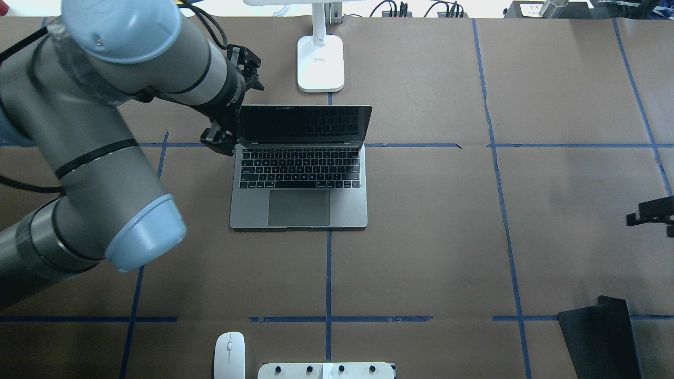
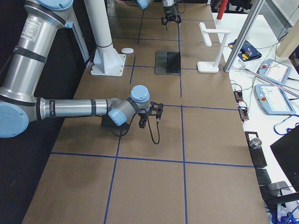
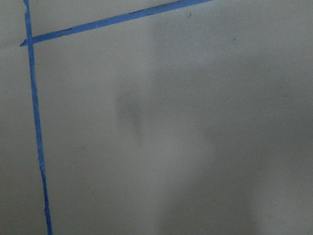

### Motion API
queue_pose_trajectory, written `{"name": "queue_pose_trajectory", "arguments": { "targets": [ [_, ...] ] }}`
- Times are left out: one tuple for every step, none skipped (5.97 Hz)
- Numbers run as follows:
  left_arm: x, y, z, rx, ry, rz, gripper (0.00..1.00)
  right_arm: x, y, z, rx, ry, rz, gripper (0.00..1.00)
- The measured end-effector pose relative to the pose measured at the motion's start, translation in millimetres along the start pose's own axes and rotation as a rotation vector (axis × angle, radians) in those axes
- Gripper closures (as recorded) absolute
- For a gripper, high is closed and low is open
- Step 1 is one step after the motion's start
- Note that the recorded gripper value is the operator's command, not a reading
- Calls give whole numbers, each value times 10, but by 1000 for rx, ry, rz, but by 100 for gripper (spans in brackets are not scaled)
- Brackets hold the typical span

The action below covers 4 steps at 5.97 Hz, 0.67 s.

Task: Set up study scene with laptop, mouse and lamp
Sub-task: 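Withdraw the left gripper while the right gripper brings the black mouse pad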

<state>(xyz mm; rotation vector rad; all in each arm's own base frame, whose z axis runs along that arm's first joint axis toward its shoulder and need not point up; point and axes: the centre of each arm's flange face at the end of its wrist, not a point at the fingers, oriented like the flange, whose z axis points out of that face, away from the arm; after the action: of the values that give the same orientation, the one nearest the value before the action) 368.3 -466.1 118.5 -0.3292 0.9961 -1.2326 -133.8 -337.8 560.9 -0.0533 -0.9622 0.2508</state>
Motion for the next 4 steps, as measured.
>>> {"name": "queue_pose_trajectory", "arguments": {
  "targets": [
    [-177,-110,-70,-15,-9,95,0,-48,264,239,14,20,54,5],
    [-296,-163,-126,-25,-12,156,0,-22,498,432,21,51,78,5],
    [-371,-179,-163,-32,-12,182,0,64,711,611,7,101,70,9],
    [-447,-163,-175,-40,-15,197,0,185,900,797,-22,155,48,13]
  ]
}}
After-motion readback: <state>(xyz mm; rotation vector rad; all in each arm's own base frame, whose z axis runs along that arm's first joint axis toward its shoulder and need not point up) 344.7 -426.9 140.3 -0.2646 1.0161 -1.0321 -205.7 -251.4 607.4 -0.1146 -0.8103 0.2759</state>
